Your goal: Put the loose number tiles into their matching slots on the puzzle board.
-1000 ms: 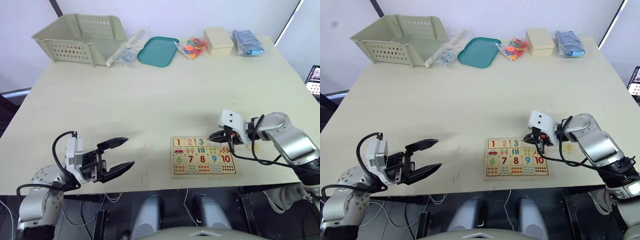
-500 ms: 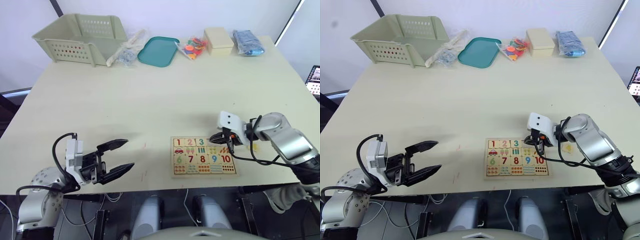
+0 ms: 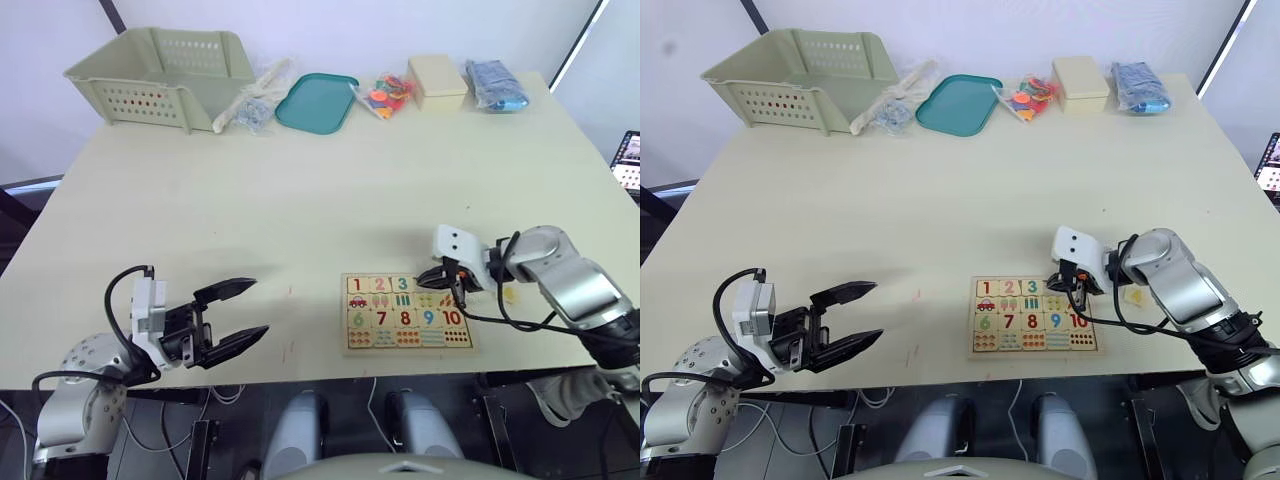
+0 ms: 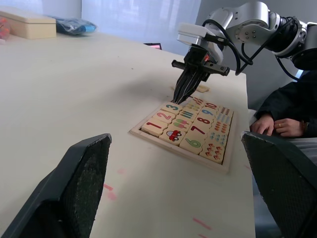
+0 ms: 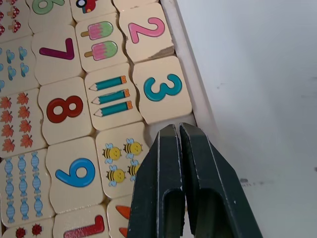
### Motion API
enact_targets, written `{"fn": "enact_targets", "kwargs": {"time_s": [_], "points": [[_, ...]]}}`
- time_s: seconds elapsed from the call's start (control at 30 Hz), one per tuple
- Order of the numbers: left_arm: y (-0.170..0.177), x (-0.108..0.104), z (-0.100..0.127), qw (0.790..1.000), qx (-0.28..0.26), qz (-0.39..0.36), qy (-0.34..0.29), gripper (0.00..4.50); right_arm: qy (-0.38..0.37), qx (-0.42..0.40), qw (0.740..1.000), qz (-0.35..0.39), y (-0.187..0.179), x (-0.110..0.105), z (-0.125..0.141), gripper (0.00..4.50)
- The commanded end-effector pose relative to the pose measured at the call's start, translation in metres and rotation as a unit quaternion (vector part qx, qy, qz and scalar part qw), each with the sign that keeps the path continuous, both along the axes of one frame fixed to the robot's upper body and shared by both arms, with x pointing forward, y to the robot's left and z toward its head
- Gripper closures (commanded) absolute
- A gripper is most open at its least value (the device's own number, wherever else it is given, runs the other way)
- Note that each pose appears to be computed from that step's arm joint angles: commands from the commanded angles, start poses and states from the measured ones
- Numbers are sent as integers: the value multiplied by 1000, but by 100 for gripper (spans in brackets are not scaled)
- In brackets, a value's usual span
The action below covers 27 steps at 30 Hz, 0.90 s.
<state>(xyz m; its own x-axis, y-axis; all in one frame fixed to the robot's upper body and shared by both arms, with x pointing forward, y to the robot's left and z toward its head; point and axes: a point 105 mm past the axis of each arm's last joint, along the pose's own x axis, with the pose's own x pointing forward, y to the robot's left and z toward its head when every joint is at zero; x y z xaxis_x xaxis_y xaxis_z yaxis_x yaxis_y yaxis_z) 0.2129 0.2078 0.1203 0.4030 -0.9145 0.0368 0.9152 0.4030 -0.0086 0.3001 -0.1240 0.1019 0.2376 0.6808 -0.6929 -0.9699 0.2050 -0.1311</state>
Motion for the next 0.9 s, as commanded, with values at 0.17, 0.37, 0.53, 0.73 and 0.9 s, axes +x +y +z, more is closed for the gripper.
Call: {"fn": "enact_targets", "kwargs": {"time_s": [0.17, 0.37, 0.53, 0.73, 0.9], "points": [[-1, -3, 10, 1000, 5, -6, -24, 0, -22, 5, 1000, 12, 5, 3, 12, 439], [-2, -3, 10, 1000, 5, -6, -24, 0, -21, 6, 1000, 13, 6, 3, 12, 439], [-2, -2, 11, 1000, 6, -7, -24, 0, -19, 6, 1000, 13, 6, 2, 11, 439], [-2, -2, 11, 1000, 6, -8, -23, 0, -15, 6, 1000, 12, 5, -1, 9, 439], [-2, -2, 10, 1000, 6, -8, -24, 0, -29, 50, 998, 7, -1, -9, 24, 439]]}}
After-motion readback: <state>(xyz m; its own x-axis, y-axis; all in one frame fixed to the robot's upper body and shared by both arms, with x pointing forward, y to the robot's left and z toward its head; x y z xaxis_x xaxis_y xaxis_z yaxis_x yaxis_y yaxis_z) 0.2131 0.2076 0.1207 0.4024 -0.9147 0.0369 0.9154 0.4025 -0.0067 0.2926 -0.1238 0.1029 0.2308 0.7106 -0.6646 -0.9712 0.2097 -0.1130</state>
